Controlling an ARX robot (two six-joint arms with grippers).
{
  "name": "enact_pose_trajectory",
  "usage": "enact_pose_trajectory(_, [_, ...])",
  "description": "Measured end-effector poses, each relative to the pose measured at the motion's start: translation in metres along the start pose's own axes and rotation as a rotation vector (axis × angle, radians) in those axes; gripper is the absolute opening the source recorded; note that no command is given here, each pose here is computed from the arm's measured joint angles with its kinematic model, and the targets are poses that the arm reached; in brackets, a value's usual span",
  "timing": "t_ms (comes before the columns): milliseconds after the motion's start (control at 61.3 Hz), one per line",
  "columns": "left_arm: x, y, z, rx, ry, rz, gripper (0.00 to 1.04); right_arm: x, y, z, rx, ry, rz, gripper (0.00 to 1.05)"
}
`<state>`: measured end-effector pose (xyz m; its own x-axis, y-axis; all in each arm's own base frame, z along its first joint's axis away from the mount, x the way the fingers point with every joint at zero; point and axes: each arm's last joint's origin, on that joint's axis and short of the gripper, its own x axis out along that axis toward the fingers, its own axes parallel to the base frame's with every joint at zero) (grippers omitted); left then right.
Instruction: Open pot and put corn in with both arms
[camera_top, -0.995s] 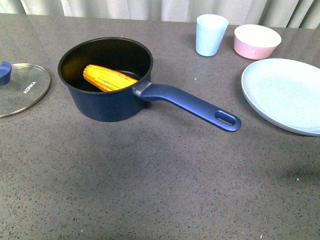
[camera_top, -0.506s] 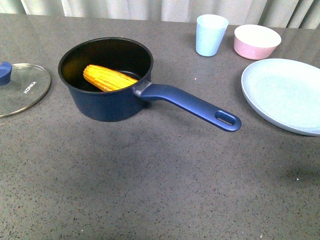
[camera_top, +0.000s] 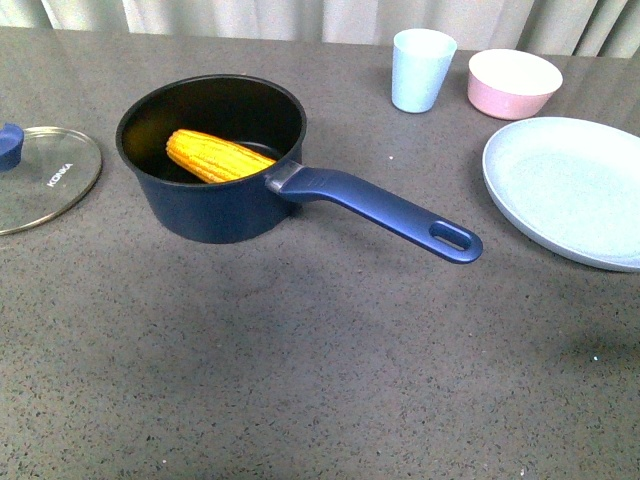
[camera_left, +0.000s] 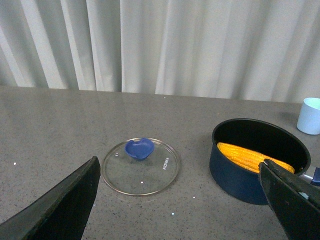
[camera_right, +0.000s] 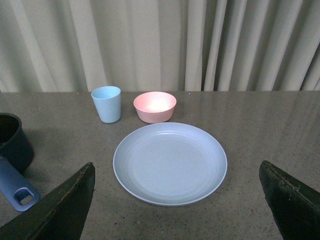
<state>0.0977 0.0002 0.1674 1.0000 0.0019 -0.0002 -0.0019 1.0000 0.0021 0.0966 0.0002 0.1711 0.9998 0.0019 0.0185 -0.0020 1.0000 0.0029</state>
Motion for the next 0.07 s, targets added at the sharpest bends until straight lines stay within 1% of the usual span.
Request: enact_pose_trajectory(65, [0.0,0.0,0.0,0.0,0.0,0.0,0.96,0.0,0.0,0.0,0.0,0.0,0.0,0.96])
